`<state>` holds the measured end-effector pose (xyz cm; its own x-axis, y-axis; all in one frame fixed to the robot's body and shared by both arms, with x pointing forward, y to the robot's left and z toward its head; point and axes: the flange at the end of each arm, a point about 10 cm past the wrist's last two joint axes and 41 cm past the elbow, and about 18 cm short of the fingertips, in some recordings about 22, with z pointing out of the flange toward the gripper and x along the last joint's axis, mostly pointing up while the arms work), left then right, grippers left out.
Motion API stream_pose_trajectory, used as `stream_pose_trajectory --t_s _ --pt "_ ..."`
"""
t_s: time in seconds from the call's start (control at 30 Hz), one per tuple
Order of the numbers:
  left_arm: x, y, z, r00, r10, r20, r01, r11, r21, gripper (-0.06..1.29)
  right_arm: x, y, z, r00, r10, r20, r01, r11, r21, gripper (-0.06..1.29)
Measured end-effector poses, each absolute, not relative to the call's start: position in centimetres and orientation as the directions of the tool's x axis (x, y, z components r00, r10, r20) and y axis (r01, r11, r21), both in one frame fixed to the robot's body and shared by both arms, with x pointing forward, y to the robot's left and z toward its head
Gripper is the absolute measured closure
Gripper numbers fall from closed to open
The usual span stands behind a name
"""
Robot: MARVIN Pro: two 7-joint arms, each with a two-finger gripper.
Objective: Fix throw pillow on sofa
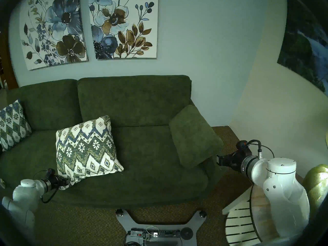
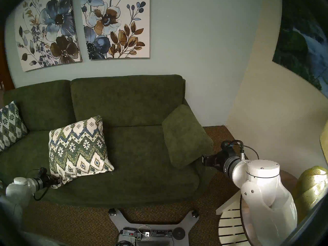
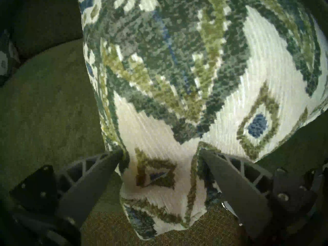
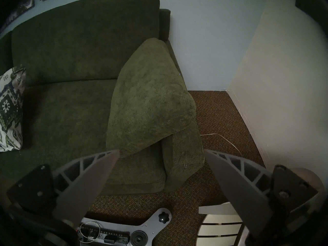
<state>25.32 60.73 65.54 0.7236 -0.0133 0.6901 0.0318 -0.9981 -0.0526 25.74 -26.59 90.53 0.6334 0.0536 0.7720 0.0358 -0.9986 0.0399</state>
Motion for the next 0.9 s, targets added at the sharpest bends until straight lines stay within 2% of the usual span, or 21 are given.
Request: stream_pose_trajectory --t_s 0.1,0.17,0.23,0.27,0.3,0.43,0.47,0.5,0.53,0.6,0.9 --pt "25.7 60.5 65.2 0.725 0.000 0.689 0.048 -0.998 -0.050 0.03 25.7 -26.6 90.5 0.633 0.054 0.772 0.036 -0.999 0.040 -0.01" --pt "26.0 60.4 65.1 0.723 0.007 0.691 0.055 -0.997 -0.048 0.13 25.7 -26.6 90.5 0.633 0.054 0.772 0.036 -0.999 0.040 -0.01" --pt "26.2 60.3 65.1 0.721 0.014 0.693 0.063 -0.997 -0.045 0.33 25.7 -26.6 90.5 0.633 0.054 0.772 0.036 -0.999 0.040 -0.01" --pt "26.4 60.3 65.1 0.719 0.018 0.695 0.067 -0.997 -0.044 0.48 25.7 -26.6 90.5 0.633 0.053 0.772 0.036 -0.999 0.040 -0.01" --pt "26.5 60.3 65.2 0.717 0.021 0.696 0.071 -0.997 -0.042 0.56 25.7 -26.6 90.5 0.633 0.053 0.772 0.036 -0.999 0.040 -0.01" --pt "26.9 60.3 65.3 0.709 0.022 0.704 0.068 -0.997 -0.037 0.73 25.7 -26.6 90.5 0.633 0.053 0.772 0.036 -0.999 0.040 -0.01" --pt "26.9 60.3 65.4 0.704 0.018 0.710 0.059 -0.998 -0.032 0.86 25.7 -26.6 90.5 0.633 0.053 0.772 0.036 -0.999 0.040 -0.01" --pt "26.9 60.3 65.4 0.703 0.017 0.711 0.056 -0.998 -0.031 0.92 25.7 -26.6 90.5 0.633 0.053 0.772 0.036 -0.999 0.040 -0.01" --pt "26.9 60.3 65.5 0.698 0.014 0.716 0.047 -0.999 -0.026 1.08 25.7 -26.6 90.5 0.633 0.053 0.772 0.036 -0.999 0.040 -0.01" --pt "27.0 60.3 65.8 0.684 0.006 0.730 0.030 -0.999 -0.020 1.22 25.7 -26.6 90.5 0.633 0.053 0.772 0.036 -0.999 0.040 -0.01" --pt "29.6 60.2 69.4 0.553 -0.038 0.833 -0.083 -0.997 0.010 1.25 25.7 -26.6 90.5 0.633 0.053 0.772 0.036 -0.999 0.040 -0.01"
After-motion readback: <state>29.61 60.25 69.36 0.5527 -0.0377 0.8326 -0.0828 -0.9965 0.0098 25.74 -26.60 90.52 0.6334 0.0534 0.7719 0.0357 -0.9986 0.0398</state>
